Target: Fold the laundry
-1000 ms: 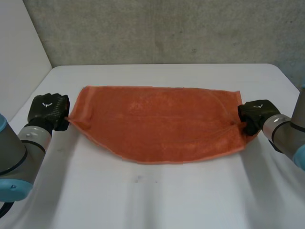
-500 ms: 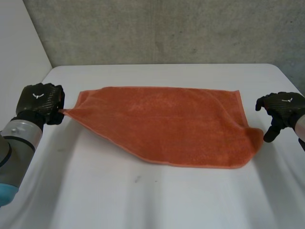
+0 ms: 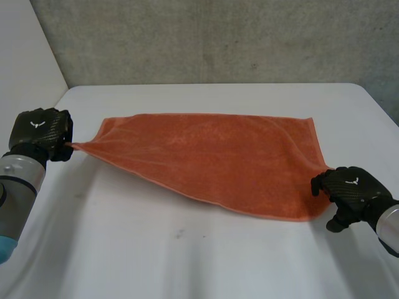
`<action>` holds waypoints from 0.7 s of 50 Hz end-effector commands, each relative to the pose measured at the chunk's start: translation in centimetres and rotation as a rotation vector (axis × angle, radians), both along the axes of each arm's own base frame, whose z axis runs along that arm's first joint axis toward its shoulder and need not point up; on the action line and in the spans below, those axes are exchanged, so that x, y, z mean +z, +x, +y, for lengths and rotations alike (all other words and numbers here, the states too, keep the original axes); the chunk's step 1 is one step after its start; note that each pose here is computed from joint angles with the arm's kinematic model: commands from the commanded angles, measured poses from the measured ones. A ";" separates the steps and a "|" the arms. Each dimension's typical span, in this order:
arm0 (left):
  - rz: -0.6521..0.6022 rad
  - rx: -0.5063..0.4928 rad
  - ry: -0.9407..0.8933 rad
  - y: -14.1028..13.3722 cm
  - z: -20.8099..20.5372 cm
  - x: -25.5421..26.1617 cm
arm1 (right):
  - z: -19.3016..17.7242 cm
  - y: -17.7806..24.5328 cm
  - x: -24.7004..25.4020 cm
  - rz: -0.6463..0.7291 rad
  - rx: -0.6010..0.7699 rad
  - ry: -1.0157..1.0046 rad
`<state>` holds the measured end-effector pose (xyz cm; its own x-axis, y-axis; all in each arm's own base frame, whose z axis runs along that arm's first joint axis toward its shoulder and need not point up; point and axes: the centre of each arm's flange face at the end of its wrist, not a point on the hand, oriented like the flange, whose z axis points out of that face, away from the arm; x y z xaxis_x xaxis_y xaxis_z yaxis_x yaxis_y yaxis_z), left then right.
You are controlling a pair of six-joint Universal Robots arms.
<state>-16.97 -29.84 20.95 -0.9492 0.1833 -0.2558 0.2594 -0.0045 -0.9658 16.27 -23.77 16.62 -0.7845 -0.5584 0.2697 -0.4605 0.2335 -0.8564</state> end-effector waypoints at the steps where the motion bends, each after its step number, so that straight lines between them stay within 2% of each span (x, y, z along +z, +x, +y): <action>1: 0.010 0.000 -0.023 0.0 -0.4 0.7 | -1.1 0.4 -2.9 -0.023 0.003 0.033; 12: 0.082 -0.008 -0.036 -0.3 -0.8 1.4 | -2.2 0.7 -4.5 -0.006 0.016 -0.007; 35: 0.082 -0.001 -0.021 0.0 -0.9 1.0 | -4.5 1.4 -5.1 0.027 -0.005 -0.033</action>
<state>-17.02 -30.74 22.02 -0.9668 0.1803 -0.1810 0.1788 -0.0288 -0.9835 17.75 -27.52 11.45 -0.7713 -0.5658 0.2916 -0.4776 0.2117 -0.8527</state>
